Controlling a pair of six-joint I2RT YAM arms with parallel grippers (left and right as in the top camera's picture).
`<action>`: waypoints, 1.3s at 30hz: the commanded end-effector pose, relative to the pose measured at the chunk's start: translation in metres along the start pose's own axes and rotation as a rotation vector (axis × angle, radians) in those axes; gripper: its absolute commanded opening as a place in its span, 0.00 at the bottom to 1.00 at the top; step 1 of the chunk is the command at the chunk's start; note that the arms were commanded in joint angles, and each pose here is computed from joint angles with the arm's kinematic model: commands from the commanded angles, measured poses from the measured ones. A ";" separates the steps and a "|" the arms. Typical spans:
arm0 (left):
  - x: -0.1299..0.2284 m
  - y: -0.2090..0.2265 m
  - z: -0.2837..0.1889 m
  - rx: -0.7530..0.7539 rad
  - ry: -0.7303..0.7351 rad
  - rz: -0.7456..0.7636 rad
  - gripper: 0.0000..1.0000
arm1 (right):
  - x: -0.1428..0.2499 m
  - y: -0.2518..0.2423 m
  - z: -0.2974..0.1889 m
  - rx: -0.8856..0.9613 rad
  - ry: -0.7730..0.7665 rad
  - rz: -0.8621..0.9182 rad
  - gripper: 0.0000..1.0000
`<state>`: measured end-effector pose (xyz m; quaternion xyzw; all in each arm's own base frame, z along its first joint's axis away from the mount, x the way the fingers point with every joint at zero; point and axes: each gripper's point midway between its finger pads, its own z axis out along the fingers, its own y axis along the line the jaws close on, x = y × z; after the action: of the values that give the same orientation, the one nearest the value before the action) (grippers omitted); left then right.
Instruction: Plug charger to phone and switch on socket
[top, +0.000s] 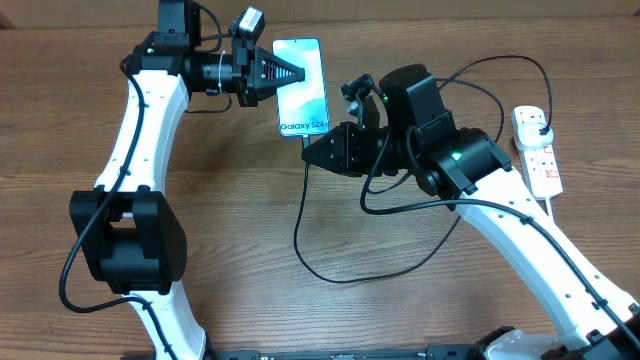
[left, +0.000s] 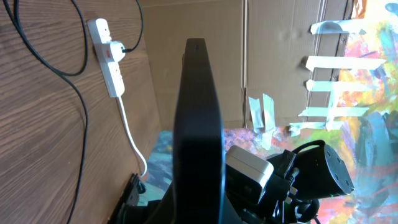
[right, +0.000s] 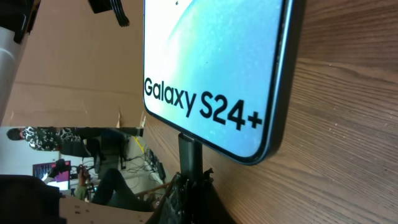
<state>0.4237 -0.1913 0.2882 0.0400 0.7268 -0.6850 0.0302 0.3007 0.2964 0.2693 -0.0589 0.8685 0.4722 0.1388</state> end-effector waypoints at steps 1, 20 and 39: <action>0.016 -0.025 0.018 0.079 0.080 0.024 0.04 | -0.036 -0.025 -0.010 0.072 -0.126 0.011 0.04; 0.015 -0.024 0.017 0.078 0.076 0.027 0.04 | -0.031 -0.027 -0.011 0.049 -0.089 0.022 0.19; 0.040 0.112 -0.022 -0.618 0.093 0.069 0.04 | -0.005 -0.090 -0.036 0.268 0.003 0.118 0.60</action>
<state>0.3953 -0.1784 0.2048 0.0259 0.8633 -0.5040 0.0108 0.3131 0.2299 0.2237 0.0103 0.9146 0.3913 0.1010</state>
